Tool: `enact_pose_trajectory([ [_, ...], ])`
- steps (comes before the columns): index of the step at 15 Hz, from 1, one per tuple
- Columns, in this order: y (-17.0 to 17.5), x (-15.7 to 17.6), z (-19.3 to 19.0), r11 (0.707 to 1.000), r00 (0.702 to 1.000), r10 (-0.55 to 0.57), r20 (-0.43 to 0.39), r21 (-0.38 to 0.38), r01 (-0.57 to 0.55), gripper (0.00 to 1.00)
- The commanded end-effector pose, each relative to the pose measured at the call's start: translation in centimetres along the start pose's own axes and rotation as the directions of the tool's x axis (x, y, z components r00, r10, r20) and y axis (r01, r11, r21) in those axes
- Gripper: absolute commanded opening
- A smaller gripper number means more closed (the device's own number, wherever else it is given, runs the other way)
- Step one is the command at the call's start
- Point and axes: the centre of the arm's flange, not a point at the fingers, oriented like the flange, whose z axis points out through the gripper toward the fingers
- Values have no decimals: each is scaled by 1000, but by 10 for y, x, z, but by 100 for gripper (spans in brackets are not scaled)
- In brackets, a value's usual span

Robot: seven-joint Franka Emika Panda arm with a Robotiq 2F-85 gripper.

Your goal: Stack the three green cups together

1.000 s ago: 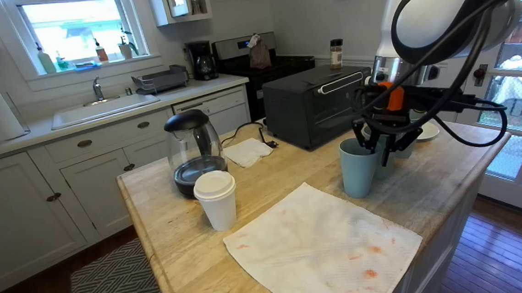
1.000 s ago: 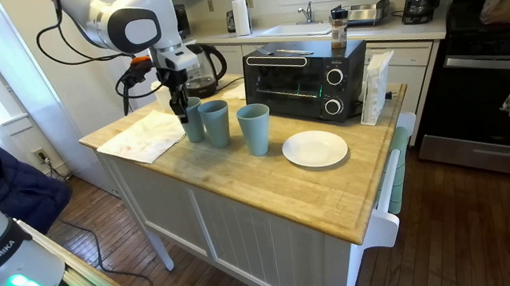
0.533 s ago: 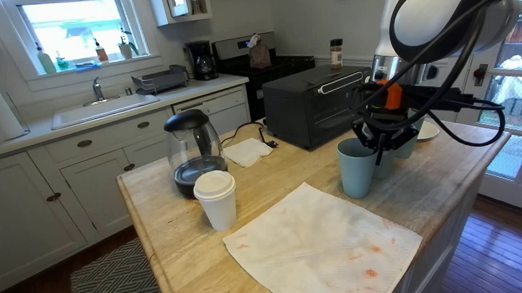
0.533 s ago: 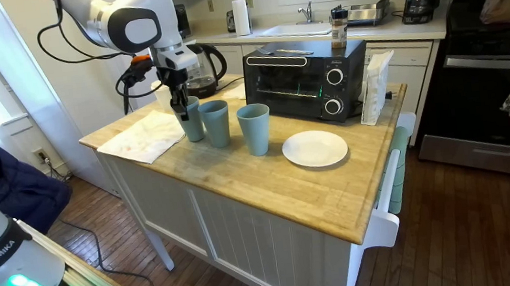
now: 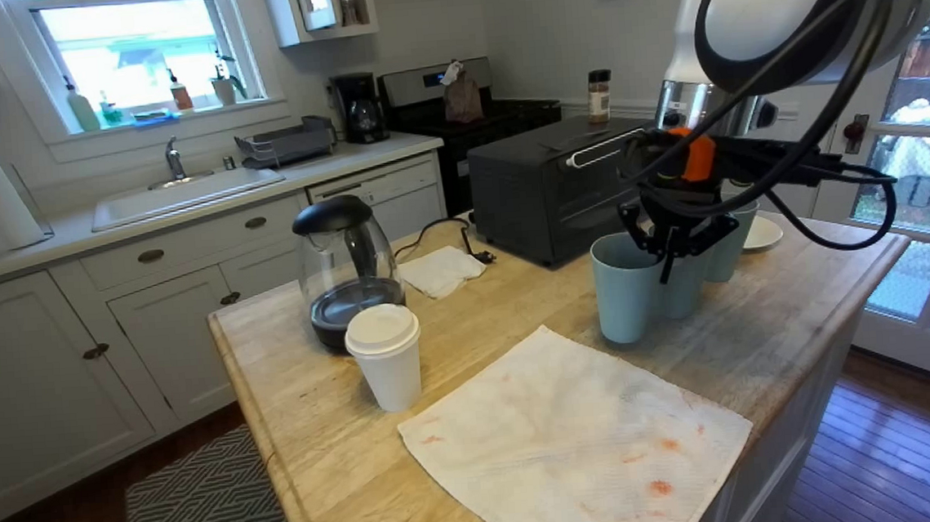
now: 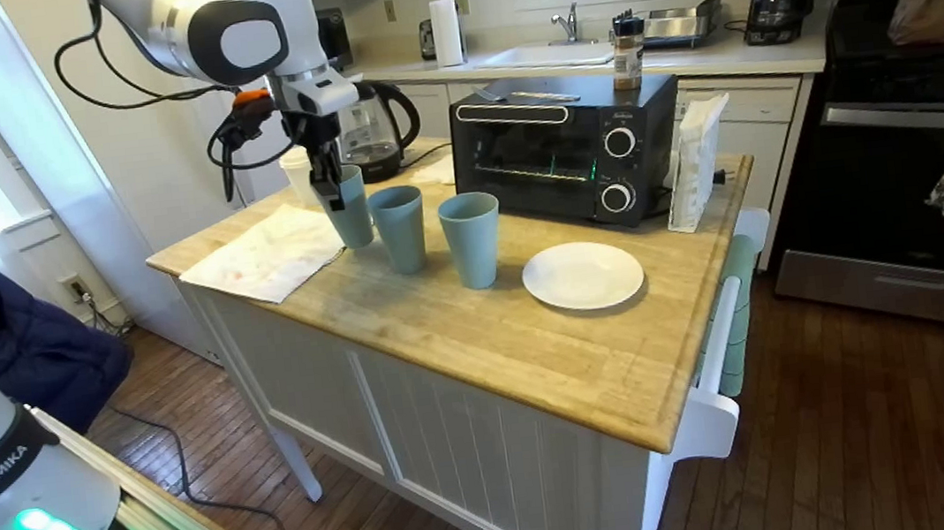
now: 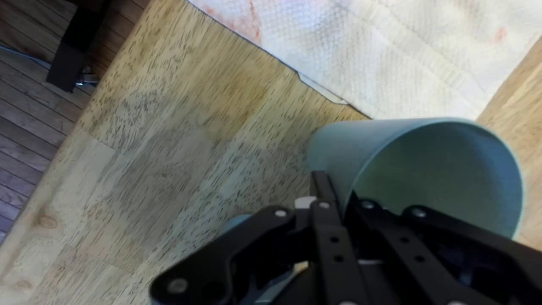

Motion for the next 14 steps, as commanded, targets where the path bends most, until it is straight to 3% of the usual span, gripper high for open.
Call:
enact_pose_trajectory([
  [1, 5, -3, -27, 999, 1000, -6, 6, 49, 6, 1],
  [5, 12, 0, -57, 995, 999, 14, 33, 96, -17, 1],
  [9, 27, 8, -89, 993, 999, 41, 7, 112, -41, 1],
  [10, 12, 9, -69, 995, 999, 33, 7, 96, -34, 1],
  [14, 14, 9, -70, 995, 999, 34, 8, 95, -35, 5],
])
